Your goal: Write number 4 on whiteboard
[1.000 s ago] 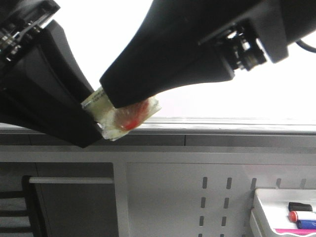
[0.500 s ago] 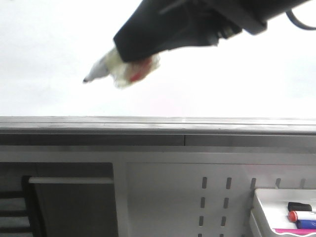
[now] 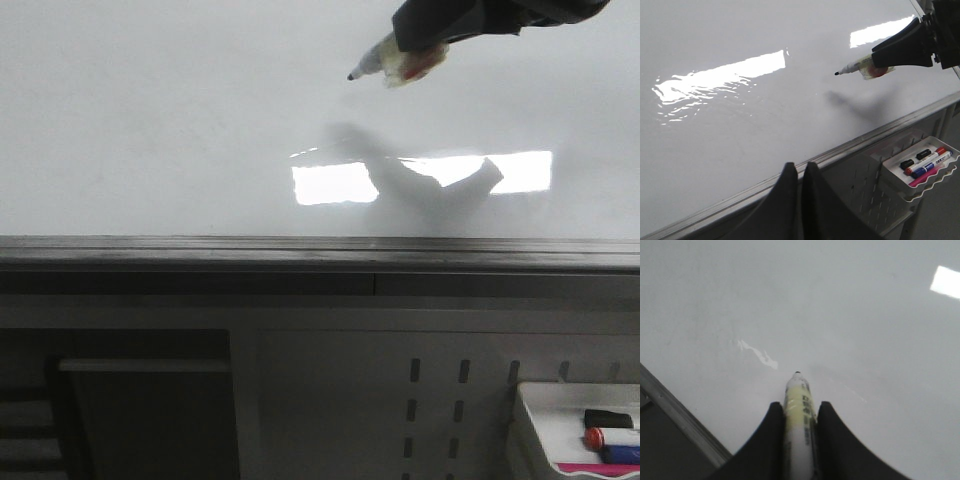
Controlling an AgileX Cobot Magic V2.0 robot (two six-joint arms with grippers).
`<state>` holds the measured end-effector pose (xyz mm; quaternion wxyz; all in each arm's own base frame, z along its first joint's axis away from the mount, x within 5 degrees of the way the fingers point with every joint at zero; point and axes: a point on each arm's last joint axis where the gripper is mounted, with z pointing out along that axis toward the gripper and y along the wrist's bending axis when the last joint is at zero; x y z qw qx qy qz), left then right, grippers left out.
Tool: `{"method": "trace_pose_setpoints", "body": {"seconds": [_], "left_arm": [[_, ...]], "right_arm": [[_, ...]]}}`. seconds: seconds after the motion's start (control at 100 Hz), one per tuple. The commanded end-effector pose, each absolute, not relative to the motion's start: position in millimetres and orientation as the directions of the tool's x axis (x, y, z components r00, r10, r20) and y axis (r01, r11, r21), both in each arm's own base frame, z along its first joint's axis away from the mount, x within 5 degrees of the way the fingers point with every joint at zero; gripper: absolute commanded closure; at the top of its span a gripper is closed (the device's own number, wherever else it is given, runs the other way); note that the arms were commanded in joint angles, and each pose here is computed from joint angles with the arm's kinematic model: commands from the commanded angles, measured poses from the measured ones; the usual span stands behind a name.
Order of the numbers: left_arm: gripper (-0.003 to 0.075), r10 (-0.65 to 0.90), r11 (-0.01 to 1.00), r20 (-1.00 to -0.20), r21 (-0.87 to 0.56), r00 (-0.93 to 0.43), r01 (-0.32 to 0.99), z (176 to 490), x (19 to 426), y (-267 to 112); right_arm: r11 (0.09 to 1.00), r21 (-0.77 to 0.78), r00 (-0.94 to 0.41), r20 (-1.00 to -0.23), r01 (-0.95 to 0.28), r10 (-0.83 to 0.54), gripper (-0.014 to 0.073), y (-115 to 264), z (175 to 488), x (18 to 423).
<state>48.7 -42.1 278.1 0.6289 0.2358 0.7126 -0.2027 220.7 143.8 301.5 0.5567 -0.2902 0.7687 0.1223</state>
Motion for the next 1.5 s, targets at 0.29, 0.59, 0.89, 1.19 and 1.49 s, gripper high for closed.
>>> {"method": "trace_pose_setpoints", "body": {"seconds": [0.29,0.59,0.89,1.19,1.49], "left_arm": [[0.0741,-0.043,0.832,-0.998,-0.064,-0.05,0.551,292.1,51.4,-39.2],[0.0741,-0.065,0.828,-0.996,-0.088,-0.061,0.554,292.5,51.1,-39.7],[0.0741,-0.069,0.827,-0.996,-0.092,-0.062,0.555,292.5,51.1,-39.7],[0.0741,-0.069,0.827,-0.996,-0.092,-0.062,0.555,292.5,51.1,-39.7],[0.0741,-0.071,0.828,-0.996,-0.092,-0.059,0.553,292.9,51.2,-39.5]], "right_arm": [[0.855,-0.155,-0.175,-0.946,-0.495,-0.273,0.0659,143.5,315.2,244.5],[0.877,-0.138,-0.235,-0.934,-0.461,-0.271,0.0659,147.6,296.3,257.8],[0.807,-0.07,-0.317,-0.897,-0.587,-0.308,0.0652,161.9,281.7,250.4],[0.802,-0.055,-0.334,-0.891,-0.595,-0.309,0.0644,175.5,272.3,248.2],[0.832,-0.04,-0.326,-0.908,-0.554,-0.261,0.0644,149.7,288.5,247.9]]}}
